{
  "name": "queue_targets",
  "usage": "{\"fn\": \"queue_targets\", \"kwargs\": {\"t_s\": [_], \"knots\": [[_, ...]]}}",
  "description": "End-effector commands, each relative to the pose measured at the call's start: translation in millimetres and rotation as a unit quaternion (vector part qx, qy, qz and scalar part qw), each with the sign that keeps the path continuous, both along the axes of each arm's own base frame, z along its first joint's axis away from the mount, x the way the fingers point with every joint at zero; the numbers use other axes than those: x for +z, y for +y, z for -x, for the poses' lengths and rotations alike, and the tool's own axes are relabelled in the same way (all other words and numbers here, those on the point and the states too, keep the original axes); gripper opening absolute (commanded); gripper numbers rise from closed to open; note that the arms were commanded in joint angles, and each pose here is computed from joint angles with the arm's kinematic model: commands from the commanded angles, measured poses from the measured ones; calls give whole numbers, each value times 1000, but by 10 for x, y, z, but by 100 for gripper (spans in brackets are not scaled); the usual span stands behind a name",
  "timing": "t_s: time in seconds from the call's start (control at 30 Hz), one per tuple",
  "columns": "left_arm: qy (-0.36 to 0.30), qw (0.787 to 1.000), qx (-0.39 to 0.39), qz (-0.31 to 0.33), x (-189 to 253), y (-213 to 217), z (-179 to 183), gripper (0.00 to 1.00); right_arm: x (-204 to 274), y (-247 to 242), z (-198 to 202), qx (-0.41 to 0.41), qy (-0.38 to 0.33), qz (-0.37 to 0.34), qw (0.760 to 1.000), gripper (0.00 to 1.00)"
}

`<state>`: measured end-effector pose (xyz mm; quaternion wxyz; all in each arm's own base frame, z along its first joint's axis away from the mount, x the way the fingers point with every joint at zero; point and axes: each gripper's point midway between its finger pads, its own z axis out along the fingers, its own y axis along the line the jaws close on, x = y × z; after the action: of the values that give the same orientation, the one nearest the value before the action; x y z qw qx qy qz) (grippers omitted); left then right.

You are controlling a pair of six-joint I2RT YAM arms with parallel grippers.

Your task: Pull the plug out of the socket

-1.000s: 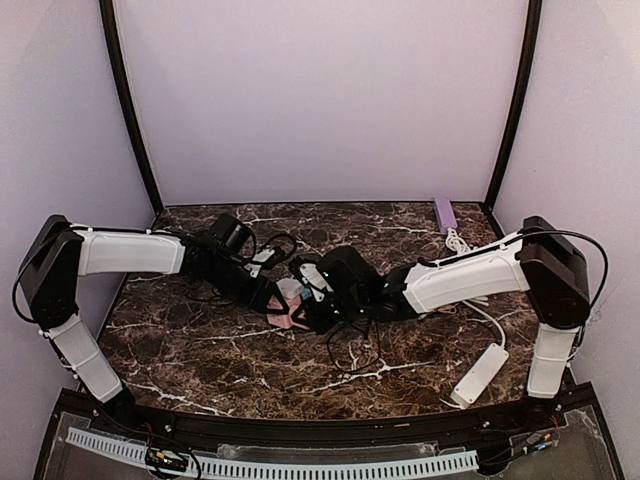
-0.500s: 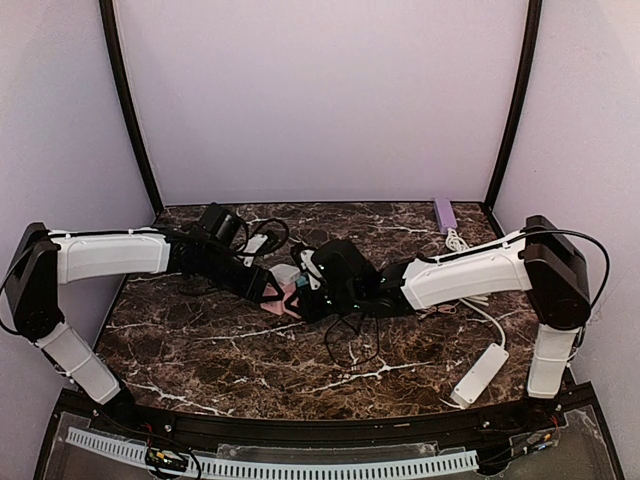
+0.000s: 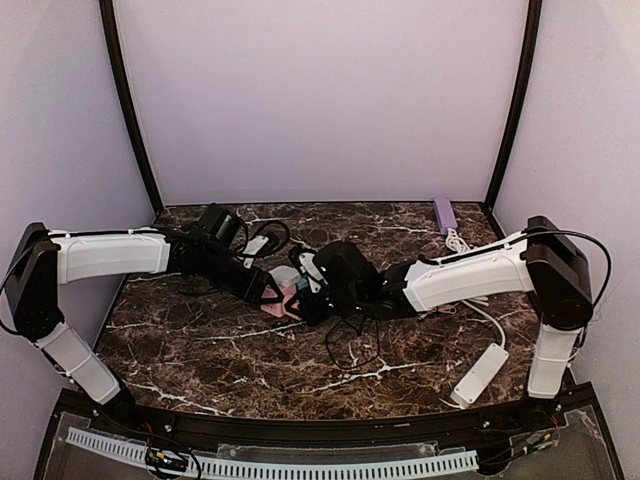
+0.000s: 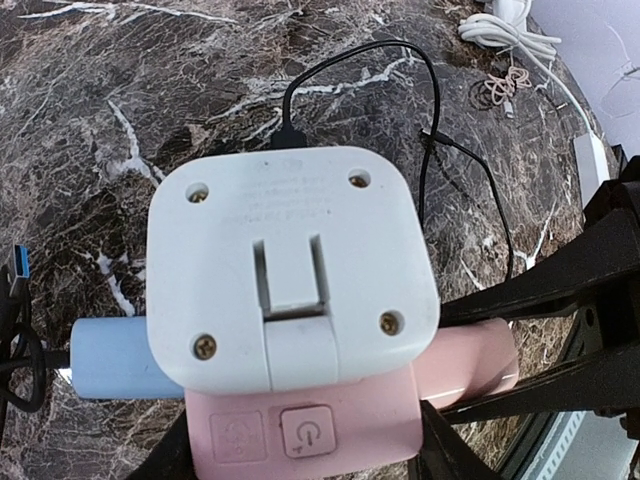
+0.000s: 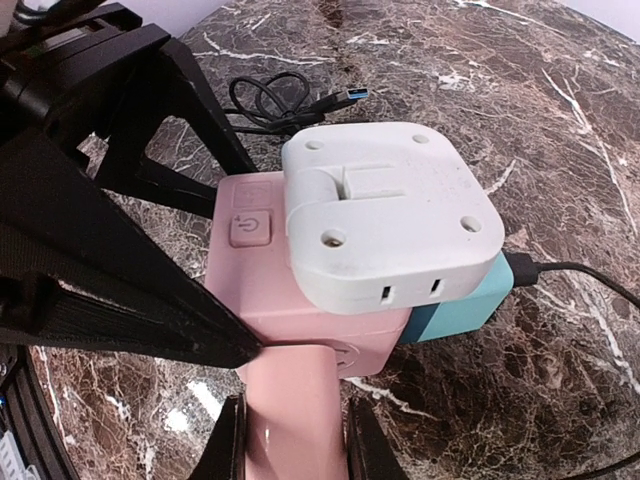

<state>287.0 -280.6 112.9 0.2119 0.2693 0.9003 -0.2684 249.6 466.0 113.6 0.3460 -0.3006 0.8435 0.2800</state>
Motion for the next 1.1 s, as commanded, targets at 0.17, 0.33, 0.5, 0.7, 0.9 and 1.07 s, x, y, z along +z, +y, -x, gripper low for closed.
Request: {"fn": "queue_targets", "kwargs": {"t_s": [0.17, 0.33, 0.5, 0.7, 0.9, 1.07], "knots": [[-34, 998, -48, 33, 256, -96, 25, 12, 447, 237, 379, 126, -55, -77, 988, 0], [-37, 998, -45, 29, 257, -78, 17, 11, 482, 235, 394, 128, -60, -91, 986, 0], [-41, 998, -33, 25, 249, -55, -13, 11, 438, 210, 305, 93, -48, -84, 991, 0], [-46, 999, -12, 11, 214, 8, -61, 10, 337, 135, 180, 40, -31, -65, 997, 0], [-49, 998, 15, -24, 143, 121, -131, 10, 270, 110, 116, 6, -7, -51, 999, 0], [-52, 998, 20, -29, 142, 139, -148, 10, 220, 121, 91, -7, 9, -43, 999, 0]]}}
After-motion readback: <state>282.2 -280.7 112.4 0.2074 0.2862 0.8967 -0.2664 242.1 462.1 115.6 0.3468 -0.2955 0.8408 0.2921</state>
